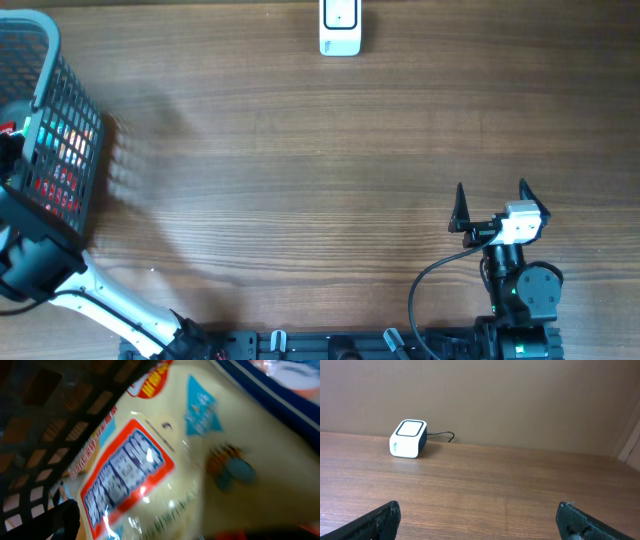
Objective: Scan the item barcode
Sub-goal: 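Grasp the yellow snack bag in the basket with the left gripper, then lift the yellow snack bag out and place it on the table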
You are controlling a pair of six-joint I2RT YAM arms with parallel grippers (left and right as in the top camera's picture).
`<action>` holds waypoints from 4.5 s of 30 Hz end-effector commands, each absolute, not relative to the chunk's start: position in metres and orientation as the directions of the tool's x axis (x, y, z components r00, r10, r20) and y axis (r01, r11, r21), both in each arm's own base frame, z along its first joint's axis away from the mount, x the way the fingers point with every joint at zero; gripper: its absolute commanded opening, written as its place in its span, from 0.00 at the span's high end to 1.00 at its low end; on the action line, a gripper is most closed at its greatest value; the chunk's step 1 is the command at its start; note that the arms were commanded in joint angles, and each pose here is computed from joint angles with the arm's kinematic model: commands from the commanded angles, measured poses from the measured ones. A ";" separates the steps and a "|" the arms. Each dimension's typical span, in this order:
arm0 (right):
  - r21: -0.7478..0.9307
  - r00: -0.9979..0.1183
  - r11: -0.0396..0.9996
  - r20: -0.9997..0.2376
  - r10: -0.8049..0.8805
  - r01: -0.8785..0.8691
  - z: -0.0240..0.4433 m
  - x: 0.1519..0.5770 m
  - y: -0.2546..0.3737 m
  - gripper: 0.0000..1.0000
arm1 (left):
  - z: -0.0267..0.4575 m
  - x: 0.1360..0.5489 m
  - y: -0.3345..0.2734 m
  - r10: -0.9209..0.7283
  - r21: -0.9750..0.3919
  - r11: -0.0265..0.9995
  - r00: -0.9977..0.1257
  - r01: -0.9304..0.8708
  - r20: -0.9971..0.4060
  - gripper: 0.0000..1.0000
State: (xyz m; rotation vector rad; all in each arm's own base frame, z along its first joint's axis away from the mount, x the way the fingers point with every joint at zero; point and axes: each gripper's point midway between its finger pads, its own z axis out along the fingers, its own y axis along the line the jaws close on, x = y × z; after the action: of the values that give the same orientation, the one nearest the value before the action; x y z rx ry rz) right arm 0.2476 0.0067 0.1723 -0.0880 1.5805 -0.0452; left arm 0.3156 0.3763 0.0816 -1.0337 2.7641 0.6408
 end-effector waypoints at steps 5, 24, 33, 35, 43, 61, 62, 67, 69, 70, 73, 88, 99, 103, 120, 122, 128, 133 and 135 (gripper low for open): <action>-0.095 -0.001 0.995 -0.995 -0.095 -0.025 0.174 0.247 0.006 0.01 | 0.048 0.303 0.391 -0.594 0.421 0.672 -0.783 -0.609 -0.184 0.00; -0.095 -0.001 0.995 -0.996 -0.095 -0.025 0.174 0.247 0.006 0.00 | 0.026 0.292 0.400 -0.620 0.420 0.664 -0.769 -0.619 -0.153 0.96; -0.095 -0.001 0.995 -0.995 -0.095 -0.025 0.174 0.247 0.006 0.00 | 0.074 0.324 0.382 -0.590 0.403 0.646 -0.759 -0.648 -0.275 0.96; -0.095 -0.001 0.995 -0.996 -0.095 -0.025 0.174 0.247 0.006 0.00 | 0.101 0.333 0.376 -0.584 0.383 0.628 -0.736 -0.677 -0.343 0.96; -0.095 -0.001 0.995 -0.995 -0.095 -0.025 0.174 0.247 0.006 0.01 | 0.236 0.356 0.328 -0.480 0.155 0.707 -0.629 -0.690 -0.611 0.96; -0.095 -0.001 0.995 -0.995 -0.095 -0.025 0.174 0.247 0.006 0.00 | 0.416 0.351 0.115 -0.399 -0.337 0.916 -0.415 -0.217 -0.818 0.96; -0.095 -0.001 0.995 -0.995 -0.095 -0.025 0.174 0.247 0.006 0.00 | 0.406 0.354 0.093 -0.393 -0.353 0.919 -0.473 -0.174 -0.789 0.96; -0.095 -0.001 0.995 -0.996 -0.095 -0.025 0.174 0.247 0.006 0.00 | 0.349 0.374 0.011 -0.302 -0.391 0.920 -0.690 -0.031 -0.658 0.96; -0.095 -0.001 0.995 -0.995 -0.095 -0.025 0.174 0.247 0.006 0.00 | 0.322 0.383 -0.017 -0.244 -0.394 0.919 -0.755 0.021 -0.608 0.96; -0.095 -0.001 0.995 -0.995 -0.095 -0.025 0.174 0.247 0.006 0.01 | 0.308 0.387 -0.027 -0.223 -0.391 0.920 -0.782 0.028 -0.582 0.96; -0.095 -0.001 0.995 -0.996 -0.095 -0.025 0.174 0.247 0.006 0.00 | 0.258 0.402 -0.046 -0.163 -0.341 0.940 -0.846 0.023 -0.507 0.96; -0.095 -0.001 0.995 -0.996 -0.095 -0.025 0.174 0.247 0.006 0.00 | 0.075 0.434 -0.044 -0.097 0.260 0.950 -0.953 -0.175 -0.288 0.96; -0.095 -0.001 0.995 -0.996 -0.095 -0.025 0.174 0.247 0.006 0.00 | 0.070 0.430 -0.061 -0.071 0.265 0.953 -0.959 -0.147 -0.274 0.27; -0.095 -0.001 0.995 -0.996 -0.095 -0.025 0.174 0.247 0.006 0.00 | 0.094 0.430 -0.060 -0.077 0.253 0.955 -0.952 -0.156 -0.297 0.22; -0.095 -0.001 0.995 -0.996 -0.095 -0.025 0.174 0.247 0.006 0.00 | 0.381 0.416 0.068 -0.381 -0.150 0.883 -0.492 -0.444 -0.783 0.00; -0.095 -0.001 0.995 -0.996 -0.095 -0.025 0.174 0.247 0.006 0.00 | 0.384 0.407 0.112 -0.428 -0.151 0.829 -0.438 -0.538 -0.791 0.01; -0.095 -0.001 0.995 -0.995 -0.095 -0.025 0.174 0.247 0.006 0.00 | 0.357 0.369 0.242 -0.625 -0.211 0.579 -0.262 -0.788 -0.735 0.05; -0.095 -0.001 0.995 -0.996 -0.095 -0.025 0.174 0.247 0.006 0.00 | 0.317 0.348 0.299 -0.735 -0.256 0.476 -0.221 -0.841 -0.641 0.14; -0.095 -0.001 0.995 -0.996 -0.095 -0.025 0.174 0.247 0.006 0.00 | 0.296 0.348 0.310 -0.775 -0.280 0.461 -0.229 -0.842 -0.589 0.09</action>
State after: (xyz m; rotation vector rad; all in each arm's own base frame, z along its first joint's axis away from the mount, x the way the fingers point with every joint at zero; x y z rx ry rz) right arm 0.2476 0.0067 0.1723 -0.0880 1.5805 -0.0452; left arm 0.3458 0.2981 0.3262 -1.2768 1.9939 0.2765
